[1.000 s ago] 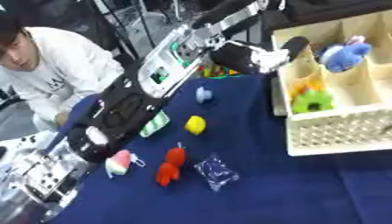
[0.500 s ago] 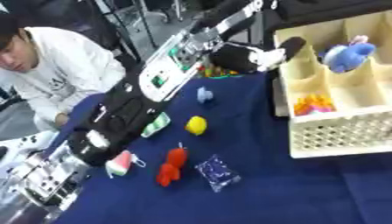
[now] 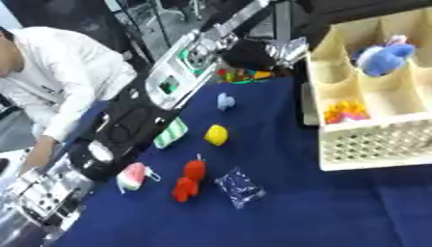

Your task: Pick up objects from table and place into drawer.

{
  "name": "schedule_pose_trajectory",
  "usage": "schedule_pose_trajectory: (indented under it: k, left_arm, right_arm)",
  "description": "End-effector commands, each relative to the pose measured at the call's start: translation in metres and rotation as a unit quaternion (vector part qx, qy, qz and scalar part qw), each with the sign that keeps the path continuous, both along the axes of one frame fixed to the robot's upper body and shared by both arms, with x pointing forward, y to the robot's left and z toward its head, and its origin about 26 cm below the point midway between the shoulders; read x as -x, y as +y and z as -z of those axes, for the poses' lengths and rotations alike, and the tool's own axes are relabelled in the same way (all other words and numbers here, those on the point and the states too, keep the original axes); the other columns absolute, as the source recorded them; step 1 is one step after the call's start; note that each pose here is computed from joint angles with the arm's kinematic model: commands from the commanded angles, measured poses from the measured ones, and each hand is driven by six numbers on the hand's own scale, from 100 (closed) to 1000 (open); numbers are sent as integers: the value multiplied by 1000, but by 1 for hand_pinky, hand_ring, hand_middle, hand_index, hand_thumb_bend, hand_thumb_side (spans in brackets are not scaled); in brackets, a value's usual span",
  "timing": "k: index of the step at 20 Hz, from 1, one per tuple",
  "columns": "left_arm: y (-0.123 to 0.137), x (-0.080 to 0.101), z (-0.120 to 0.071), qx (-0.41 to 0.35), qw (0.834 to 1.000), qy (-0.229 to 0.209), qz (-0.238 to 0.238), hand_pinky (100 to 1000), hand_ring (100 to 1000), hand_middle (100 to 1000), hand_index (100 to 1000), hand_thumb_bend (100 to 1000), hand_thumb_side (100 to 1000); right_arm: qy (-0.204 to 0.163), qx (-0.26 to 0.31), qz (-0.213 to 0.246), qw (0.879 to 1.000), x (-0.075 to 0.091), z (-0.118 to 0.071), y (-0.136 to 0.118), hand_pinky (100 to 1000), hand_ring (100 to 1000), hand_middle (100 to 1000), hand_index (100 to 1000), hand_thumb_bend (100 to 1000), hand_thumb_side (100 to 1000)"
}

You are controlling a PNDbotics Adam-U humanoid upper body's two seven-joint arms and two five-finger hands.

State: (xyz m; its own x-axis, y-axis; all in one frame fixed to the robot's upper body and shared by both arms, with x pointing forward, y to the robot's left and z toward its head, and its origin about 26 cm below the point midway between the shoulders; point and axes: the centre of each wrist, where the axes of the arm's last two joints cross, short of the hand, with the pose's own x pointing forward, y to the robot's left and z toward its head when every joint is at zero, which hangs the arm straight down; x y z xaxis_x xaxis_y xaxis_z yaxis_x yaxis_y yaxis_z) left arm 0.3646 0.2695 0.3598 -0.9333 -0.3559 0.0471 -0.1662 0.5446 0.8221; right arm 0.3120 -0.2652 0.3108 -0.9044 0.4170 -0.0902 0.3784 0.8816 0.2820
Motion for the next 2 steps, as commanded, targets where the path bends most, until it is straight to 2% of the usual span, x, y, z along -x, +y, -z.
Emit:
schedule_pose_trajectory:
  k: [1,2]
  left_arm:
    - [14,39,-21,2,999,-43,7,622,819,729,975,200,543]
    - [14,51,-19,8,999,-43,17,580,803,710,960,186,540]
  right_arm:
    - [-12,4,11,1000,4,-6,-5,680,721,664,750,100,764]
    - [-11,4,15,1000,5,-5,-7,679,721,664,749,100,764]
